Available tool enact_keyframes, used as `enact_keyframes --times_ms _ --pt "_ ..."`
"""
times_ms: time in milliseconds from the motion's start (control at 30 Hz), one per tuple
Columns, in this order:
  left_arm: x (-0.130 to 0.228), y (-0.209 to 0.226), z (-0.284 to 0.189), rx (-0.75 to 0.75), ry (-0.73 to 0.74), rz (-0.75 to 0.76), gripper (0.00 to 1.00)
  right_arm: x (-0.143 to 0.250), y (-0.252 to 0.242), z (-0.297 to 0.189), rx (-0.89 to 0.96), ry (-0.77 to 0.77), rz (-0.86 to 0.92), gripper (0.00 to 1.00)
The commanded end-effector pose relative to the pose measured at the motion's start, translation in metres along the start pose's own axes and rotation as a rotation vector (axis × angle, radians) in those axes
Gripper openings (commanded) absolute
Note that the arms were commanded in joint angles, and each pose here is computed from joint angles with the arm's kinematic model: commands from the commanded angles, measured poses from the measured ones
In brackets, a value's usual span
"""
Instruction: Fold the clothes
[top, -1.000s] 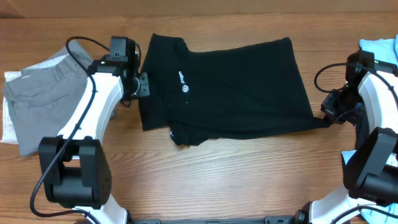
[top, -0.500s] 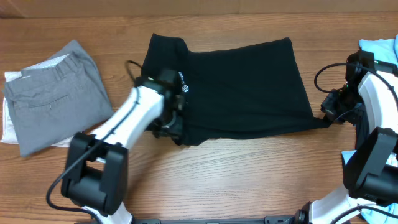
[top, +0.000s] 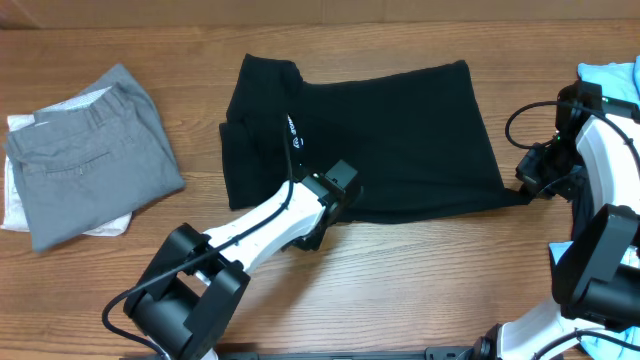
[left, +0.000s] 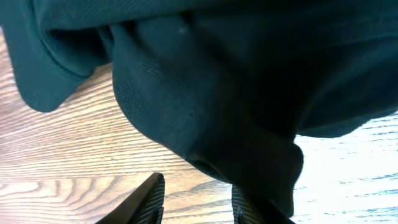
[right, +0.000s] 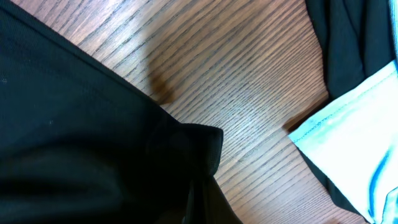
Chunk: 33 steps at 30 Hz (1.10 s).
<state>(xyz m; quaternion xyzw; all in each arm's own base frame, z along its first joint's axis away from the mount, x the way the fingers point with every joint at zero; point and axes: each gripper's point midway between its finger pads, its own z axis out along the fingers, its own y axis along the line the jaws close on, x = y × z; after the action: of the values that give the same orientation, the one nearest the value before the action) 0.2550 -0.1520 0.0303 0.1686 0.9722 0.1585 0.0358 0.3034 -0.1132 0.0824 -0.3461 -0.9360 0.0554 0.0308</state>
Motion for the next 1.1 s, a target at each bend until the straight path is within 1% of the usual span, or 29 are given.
enact_keyframes --times_ms 0,100,300,433,567,667,800,933,1067 --pt "-0.002 -0.001 -0.014 -0.11 -0.09 0.028 0.39 -0.001 0.0 -0.004 -0.005 -0.017 0.013 0.04" --pt "-0.004 -0.005 -0.021 -0.167 -0.141 0.074 0.39 -0.002 0.0 -0.004 -0.005 -0.018 0.013 0.05" --pt "-0.003 -0.017 -0.025 -0.164 -0.163 0.109 0.39 -0.002 0.0 -0.004 -0.005 -0.018 0.013 0.05" --pt "-0.004 -0.01 -0.022 -0.195 -0.177 0.083 0.39 -0.001 0.0 -0.004 -0.005 -0.017 0.013 0.05" --pt "0.006 -0.016 -0.013 -0.161 -0.141 0.086 0.36 -0.001 0.0 -0.004 -0.005 -0.017 0.013 0.05" --pt "0.006 -0.015 -0.013 -0.161 -0.141 0.071 0.34 -0.001 0.0 -0.004 -0.005 -0.016 0.013 0.05" --pt "0.015 -0.011 -0.012 -0.176 -0.109 0.049 0.34 -0.001 -0.001 -0.004 -0.004 -0.015 0.012 0.05" --pt "0.004 -0.017 -0.008 -0.153 -0.161 0.027 0.34 -0.001 0.0 -0.004 -0.005 -0.016 0.012 0.05" --pt "0.003 -0.021 0.001 -0.14 -0.183 0.025 0.35 -0.001 -0.001 -0.004 -0.004 -0.014 0.012 0.05"
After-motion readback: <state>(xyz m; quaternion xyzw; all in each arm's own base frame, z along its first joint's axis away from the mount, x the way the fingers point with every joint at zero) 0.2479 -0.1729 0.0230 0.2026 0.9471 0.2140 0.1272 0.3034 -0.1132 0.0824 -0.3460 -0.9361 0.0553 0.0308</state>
